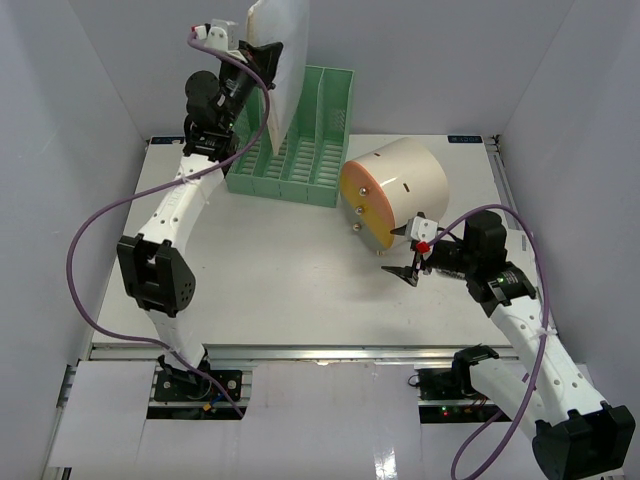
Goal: Organize the desk
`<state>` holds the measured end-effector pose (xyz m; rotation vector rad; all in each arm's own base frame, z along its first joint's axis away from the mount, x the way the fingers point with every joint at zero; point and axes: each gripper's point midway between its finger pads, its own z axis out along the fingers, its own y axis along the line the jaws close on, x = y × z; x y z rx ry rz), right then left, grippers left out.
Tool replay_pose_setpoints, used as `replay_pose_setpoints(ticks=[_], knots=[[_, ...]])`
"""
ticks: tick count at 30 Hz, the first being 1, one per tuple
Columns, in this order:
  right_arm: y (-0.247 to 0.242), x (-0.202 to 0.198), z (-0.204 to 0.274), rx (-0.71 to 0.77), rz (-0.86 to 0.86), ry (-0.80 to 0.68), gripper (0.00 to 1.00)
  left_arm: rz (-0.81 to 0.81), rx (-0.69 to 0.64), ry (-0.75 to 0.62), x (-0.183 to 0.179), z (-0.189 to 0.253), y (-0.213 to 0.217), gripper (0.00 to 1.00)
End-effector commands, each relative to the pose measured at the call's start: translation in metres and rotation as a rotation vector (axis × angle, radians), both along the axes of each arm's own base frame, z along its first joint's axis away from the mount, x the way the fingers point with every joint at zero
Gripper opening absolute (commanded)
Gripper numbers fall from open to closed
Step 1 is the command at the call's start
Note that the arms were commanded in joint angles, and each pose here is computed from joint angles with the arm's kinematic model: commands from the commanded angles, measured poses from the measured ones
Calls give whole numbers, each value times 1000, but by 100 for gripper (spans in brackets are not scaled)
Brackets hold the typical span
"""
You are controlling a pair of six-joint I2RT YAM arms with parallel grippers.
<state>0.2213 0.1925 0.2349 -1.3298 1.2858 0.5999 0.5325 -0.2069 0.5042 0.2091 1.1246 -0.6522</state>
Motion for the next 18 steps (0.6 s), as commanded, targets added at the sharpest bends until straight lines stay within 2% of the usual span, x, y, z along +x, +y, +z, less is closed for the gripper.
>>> replay_pose_setpoints(ticks=[1, 11, 18], knots=[[0, 2, 1, 12, 4, -21, 84, -99, 0, -30, 4, -8, -3, 0], [0, 2, -7, 8, 11, -4, 84, -171, 28, -31, 47, -70, -15, 0], [-2, 4, -14, 5, 6, 17, 84, -208, -39, -33, 51, -94, -19, 0]])
